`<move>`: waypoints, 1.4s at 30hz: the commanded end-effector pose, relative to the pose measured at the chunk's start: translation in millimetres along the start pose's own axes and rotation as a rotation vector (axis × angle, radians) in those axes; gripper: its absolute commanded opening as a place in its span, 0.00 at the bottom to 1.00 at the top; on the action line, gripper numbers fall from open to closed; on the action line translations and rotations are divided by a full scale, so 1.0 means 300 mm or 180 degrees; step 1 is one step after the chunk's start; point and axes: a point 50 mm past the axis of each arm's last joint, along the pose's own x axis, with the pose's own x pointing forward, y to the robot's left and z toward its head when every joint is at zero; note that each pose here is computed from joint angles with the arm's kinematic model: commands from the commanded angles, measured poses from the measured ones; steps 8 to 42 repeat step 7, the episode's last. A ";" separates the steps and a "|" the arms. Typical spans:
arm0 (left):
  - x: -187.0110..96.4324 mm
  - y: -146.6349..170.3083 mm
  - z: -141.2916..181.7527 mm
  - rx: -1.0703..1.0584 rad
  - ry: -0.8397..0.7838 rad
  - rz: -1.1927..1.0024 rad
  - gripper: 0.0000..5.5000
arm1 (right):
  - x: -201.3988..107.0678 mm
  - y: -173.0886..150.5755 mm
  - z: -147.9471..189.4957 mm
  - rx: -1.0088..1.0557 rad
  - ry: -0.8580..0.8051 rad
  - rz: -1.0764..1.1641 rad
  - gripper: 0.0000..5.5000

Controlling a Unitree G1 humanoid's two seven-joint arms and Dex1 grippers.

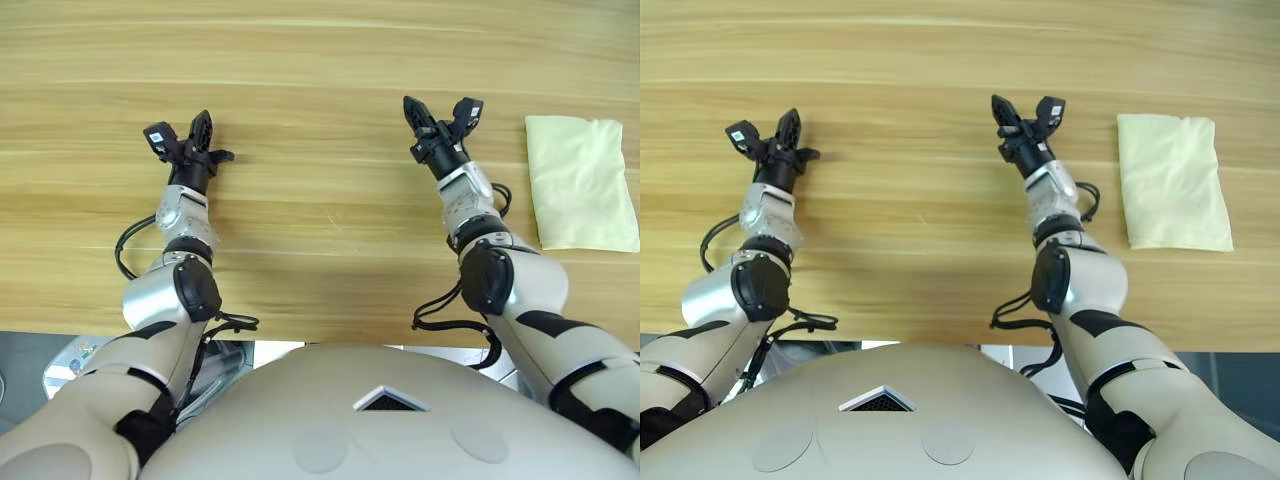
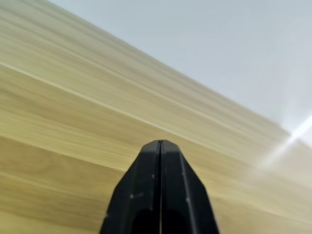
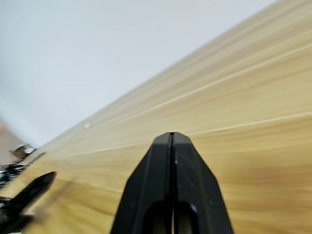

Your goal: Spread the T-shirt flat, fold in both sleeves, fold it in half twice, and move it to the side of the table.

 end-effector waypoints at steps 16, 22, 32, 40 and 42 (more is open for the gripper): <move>-0.039 0.055 -0.086 0.1194 0.0980 0.0824 0.01 | -0.050 -0.075 -0.070 -0.2224 0.0900 -0.1475 0.00; -0.039 0.055 -0.086 0.1194 0.0980 0.0824 0.01 | -0.050 -0.075 -0.070 -0.2224 0.0900 -0.1475 0.00; -0.039 0.055 -0.086 0.1194 0.0980 0.0824 0.01 | -0.050 -0.075 -0.070 -0.2224 0.0900 -0.1475 0.00; -0.039 0.055 -0.086 0.1194 0.0980 0.0824 0.01 | -0.050 -0.075 -0.070 -0.2224 0.0900 -0.1475 0.00; -0.039 0.055 -0.086 0.1194 0.0980 0.0824 0.01 | -0.050 -0.075 -0.070 -0.2224 0.0900 -0.1475 0.00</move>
